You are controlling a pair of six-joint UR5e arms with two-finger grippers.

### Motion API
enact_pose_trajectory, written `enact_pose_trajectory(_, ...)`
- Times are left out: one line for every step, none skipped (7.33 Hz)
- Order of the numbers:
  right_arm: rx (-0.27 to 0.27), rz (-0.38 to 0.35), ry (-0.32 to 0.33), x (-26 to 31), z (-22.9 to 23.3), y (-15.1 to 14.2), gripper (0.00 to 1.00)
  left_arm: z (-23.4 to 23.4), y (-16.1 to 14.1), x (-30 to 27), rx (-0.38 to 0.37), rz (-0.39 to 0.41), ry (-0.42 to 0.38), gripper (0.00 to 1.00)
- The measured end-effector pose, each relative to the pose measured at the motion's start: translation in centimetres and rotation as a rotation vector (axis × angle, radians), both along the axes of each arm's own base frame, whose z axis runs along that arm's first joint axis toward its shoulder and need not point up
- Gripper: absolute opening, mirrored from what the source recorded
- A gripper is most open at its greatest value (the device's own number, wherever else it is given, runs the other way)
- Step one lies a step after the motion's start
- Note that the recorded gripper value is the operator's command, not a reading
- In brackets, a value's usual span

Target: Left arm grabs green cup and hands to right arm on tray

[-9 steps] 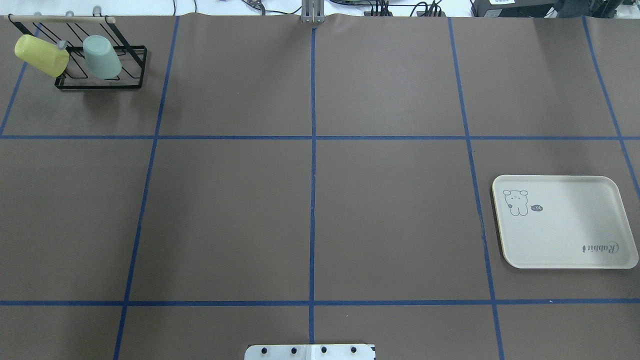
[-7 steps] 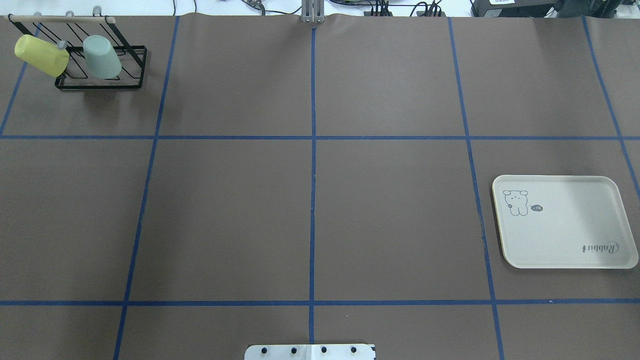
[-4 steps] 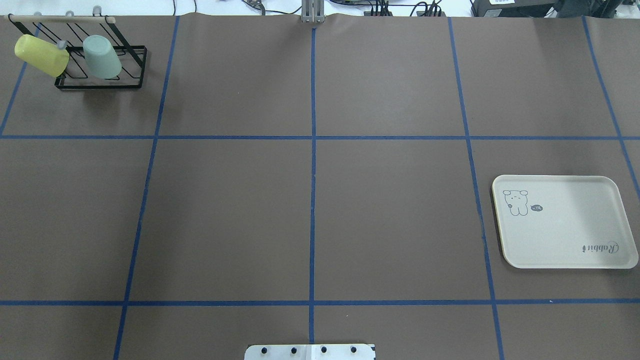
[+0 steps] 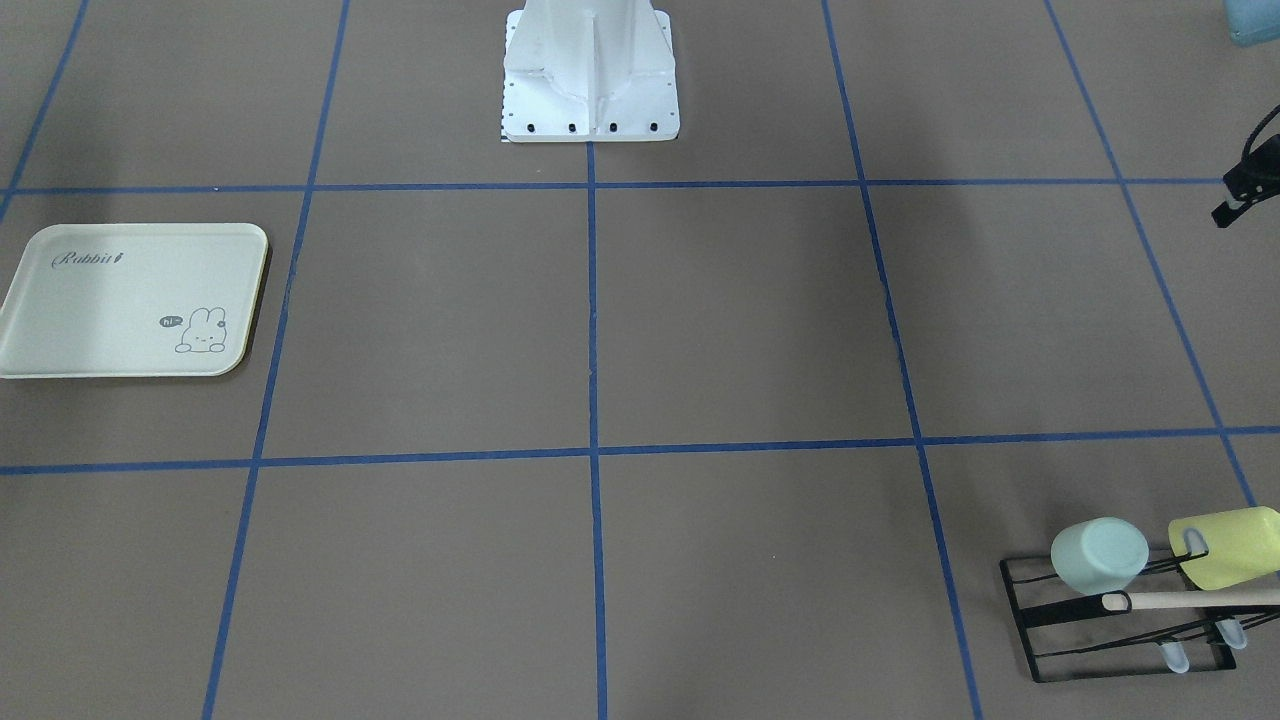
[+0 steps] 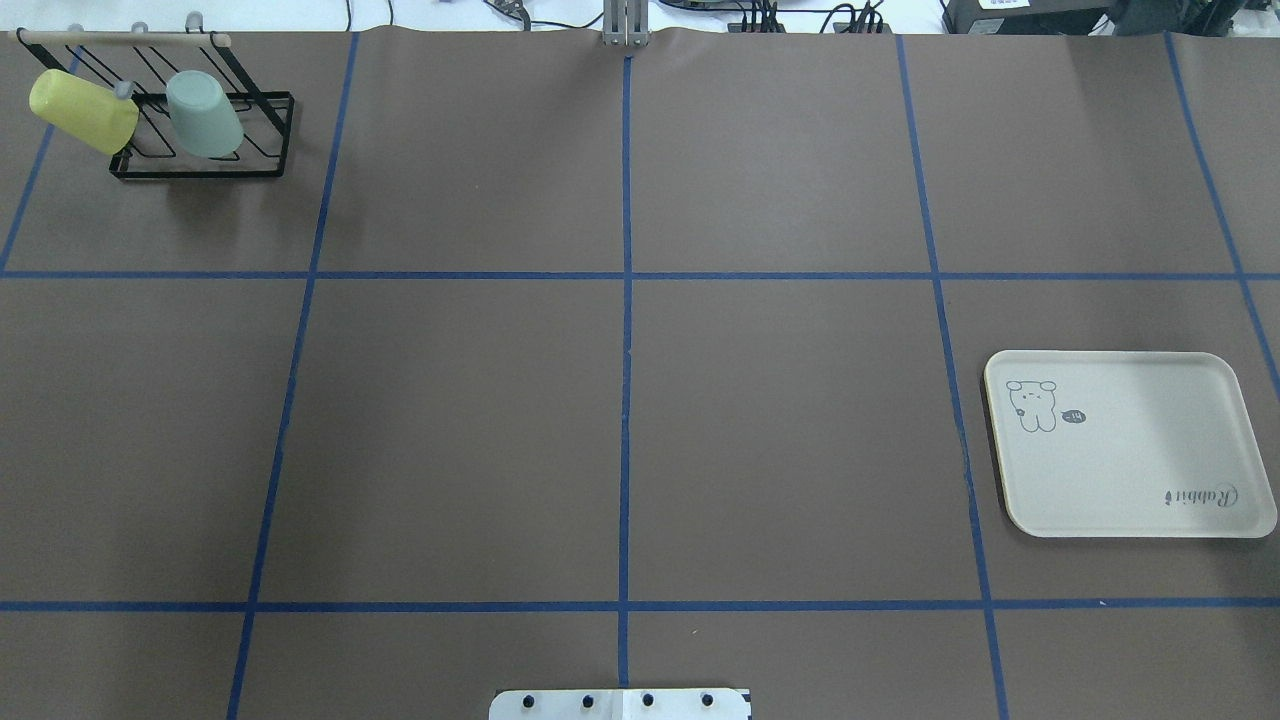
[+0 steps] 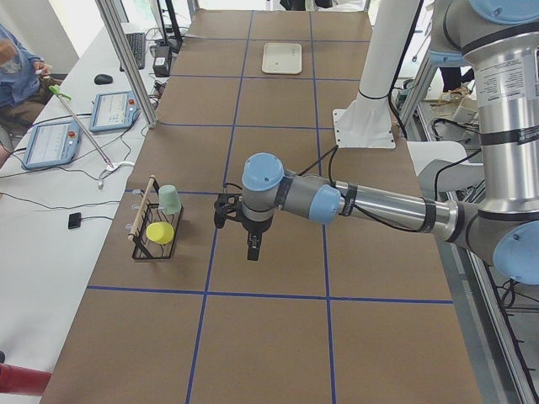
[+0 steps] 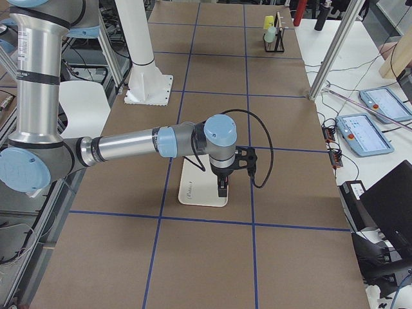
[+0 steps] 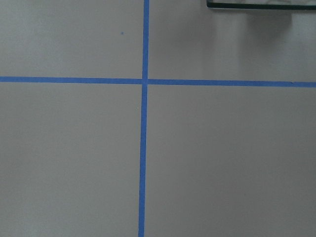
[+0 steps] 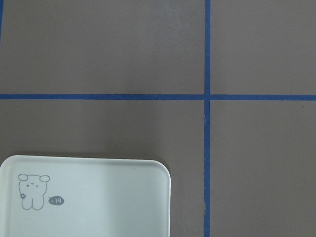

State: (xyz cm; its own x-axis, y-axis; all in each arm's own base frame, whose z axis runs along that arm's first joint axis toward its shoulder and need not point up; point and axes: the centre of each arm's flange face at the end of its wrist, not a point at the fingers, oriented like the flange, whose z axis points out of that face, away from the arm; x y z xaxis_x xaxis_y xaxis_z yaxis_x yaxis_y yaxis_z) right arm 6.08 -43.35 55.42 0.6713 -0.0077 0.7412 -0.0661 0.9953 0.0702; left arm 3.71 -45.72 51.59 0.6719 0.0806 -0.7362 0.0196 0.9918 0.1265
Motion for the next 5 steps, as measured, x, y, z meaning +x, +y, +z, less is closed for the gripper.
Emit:
enact_pose_trajectory(0.004,-0.001,-0.007,-0.1,-0.2,0.3,1.0,-2.5,-2.1,2.5,0.004,0.011,0.003,1.0)
enact_pose_trajectory(0.005,-0.003,-0.014,-0.1,-0.3,0.3,1.0,-5.1,-4.6,4.8,0.007,0.004,-0.033,1.0)
enact_pose_trajectory(0.007,-0.006,-0.017,-0.2,-0.3,0.2,1.0,-7.5,-7.1,7.3,0.021,-0.015,-0.102,1.0)
enact_pose_trajectory(0.019,-0.01,-0.017,-0.2,-0.4,0.0,1.0,-9.1,-9.7,10.0,0.035,-0.025,-0.157,1.0)
enact_pose_trajectory(0.039,-0.013,-0.017,-0.2,-0.4,0.0,1.0,-10.2,-12.5,12.4,0.042,-0.026,-0.181,0.99)
